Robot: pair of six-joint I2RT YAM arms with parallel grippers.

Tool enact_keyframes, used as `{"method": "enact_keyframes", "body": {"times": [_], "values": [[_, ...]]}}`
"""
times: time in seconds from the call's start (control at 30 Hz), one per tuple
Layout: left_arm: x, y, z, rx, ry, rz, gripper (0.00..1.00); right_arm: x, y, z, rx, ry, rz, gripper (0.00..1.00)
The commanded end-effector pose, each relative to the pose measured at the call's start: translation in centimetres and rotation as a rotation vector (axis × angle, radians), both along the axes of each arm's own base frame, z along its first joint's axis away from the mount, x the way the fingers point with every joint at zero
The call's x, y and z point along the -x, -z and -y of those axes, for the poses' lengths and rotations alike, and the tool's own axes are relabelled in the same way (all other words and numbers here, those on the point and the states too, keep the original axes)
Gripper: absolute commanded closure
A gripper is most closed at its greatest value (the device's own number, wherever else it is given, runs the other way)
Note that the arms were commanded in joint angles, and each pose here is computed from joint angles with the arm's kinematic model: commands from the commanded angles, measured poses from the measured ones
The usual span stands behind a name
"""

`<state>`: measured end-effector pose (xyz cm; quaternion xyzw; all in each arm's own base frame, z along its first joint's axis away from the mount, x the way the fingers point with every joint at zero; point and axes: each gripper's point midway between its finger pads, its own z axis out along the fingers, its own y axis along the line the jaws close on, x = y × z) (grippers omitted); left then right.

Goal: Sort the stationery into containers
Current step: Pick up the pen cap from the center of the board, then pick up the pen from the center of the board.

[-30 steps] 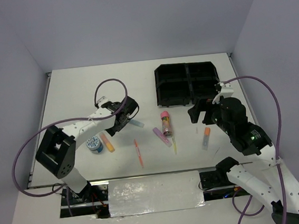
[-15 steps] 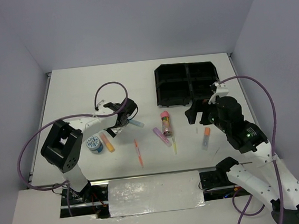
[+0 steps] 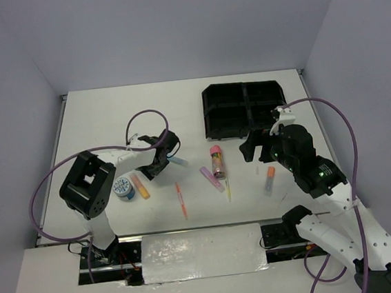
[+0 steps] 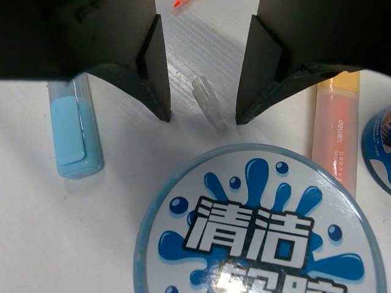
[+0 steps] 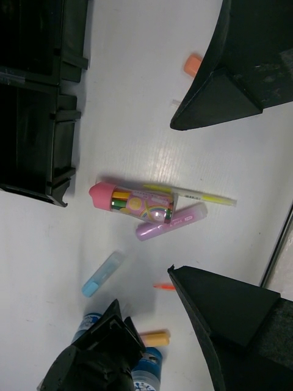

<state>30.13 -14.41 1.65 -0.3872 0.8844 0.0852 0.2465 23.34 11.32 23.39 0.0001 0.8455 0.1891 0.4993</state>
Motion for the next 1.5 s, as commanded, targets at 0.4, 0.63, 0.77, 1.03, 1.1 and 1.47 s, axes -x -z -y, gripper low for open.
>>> {"method": "enact_keyframes", "body": {"times": [0.4,0.63,0.77,1.03,1.1,1.47], "values": [[2.7,2.0,-0.1,0.005,0.028,-0.08,0.73,-0.1,-0.7,-0.4,-0.012,-0.02,0.04,0.0],[3.3,1.9,1.0,0.038,0.094,-0.061,1.0,0.0,-0.7,-0.6,-0.03,-0.029,0.037,0.0],[3.0,-0.3,2.1,0.045,0.16,0.004,1.0,-0.1,-0.2,-1.4,-0.062,-0.049,0.025,0.0],[2.0,-13.4,2.7,0.035,0.389,0.35,1.0,0.7,3.5,-5.9,-0.097,-0.115,-0.135,0.04],[2.8,-16.4,0.2,0.006,0.373,0.396,1.0,0.7,4.6,-7.1,-0.072,-0.097,-0.166,0.04],[4.3,-25.5,-14.5,-0.187,0.242,0.486,1.0,3.0,12.7,-20.4,0.178,-0.23,-0.315,0.19]]}}
